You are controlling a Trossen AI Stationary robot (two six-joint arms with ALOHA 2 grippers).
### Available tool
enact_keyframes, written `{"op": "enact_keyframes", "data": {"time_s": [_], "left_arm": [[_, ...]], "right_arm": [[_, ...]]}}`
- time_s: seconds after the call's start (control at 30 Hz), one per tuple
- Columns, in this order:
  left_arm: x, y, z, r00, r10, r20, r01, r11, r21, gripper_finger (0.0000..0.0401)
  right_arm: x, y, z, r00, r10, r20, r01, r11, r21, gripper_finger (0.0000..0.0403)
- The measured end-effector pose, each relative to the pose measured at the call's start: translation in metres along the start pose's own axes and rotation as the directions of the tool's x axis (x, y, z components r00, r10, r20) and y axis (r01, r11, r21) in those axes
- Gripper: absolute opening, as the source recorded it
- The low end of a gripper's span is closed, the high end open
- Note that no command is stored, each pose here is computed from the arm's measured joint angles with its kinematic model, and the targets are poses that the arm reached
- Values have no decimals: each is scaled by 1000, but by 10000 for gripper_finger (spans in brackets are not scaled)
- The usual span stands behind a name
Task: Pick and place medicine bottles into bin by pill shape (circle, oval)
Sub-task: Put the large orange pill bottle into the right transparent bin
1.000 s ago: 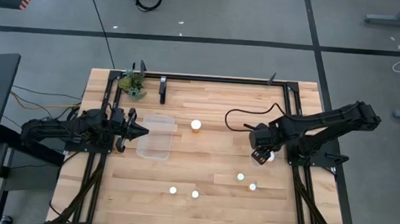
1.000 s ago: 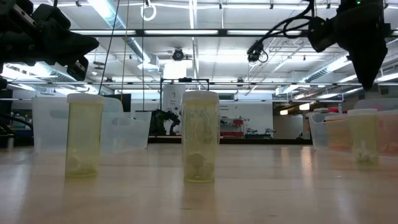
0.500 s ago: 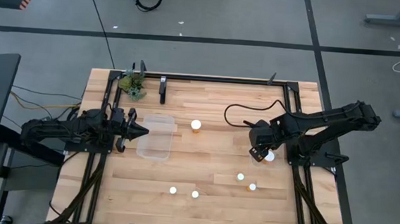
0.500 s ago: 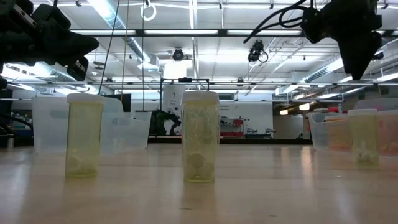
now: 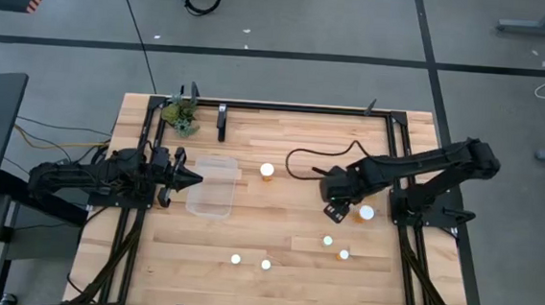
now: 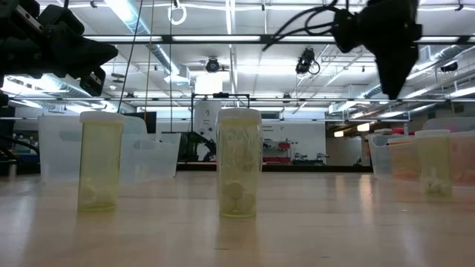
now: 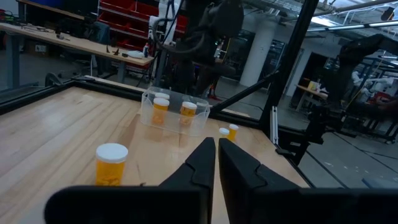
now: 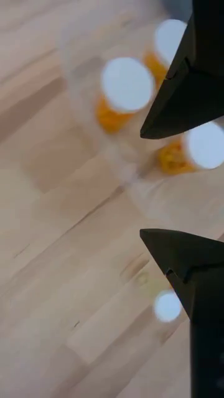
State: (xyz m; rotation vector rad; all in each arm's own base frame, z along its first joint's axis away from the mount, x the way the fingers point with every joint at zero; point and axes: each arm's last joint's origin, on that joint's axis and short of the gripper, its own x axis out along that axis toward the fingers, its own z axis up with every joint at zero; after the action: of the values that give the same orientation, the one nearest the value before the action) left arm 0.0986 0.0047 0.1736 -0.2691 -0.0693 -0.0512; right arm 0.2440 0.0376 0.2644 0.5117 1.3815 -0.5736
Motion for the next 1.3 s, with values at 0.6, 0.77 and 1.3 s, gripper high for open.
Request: {"op": "enact_keyframes", "data": {"time_s": [0.6, 0.77, 1.3], "left_arm": [[0, 0, 0, 1000, 0, 0, 0, 1000, 0, 25], [0, 0, 0, 1000, 0, 0, 0, 1000, 0, 30], [0, 0, 0, 1000, 0, 0, 0, 1000, 0, 28]], "right_arm": [[-3, 38, 90, 997, -18, 81, 38, 967, -250, 255], [-5, 42, 109, 995, -4, 104, 35, 956, -291, 255], [7, 71, 179, 986, 46, 160, 35, 881, -471, 255]]}}
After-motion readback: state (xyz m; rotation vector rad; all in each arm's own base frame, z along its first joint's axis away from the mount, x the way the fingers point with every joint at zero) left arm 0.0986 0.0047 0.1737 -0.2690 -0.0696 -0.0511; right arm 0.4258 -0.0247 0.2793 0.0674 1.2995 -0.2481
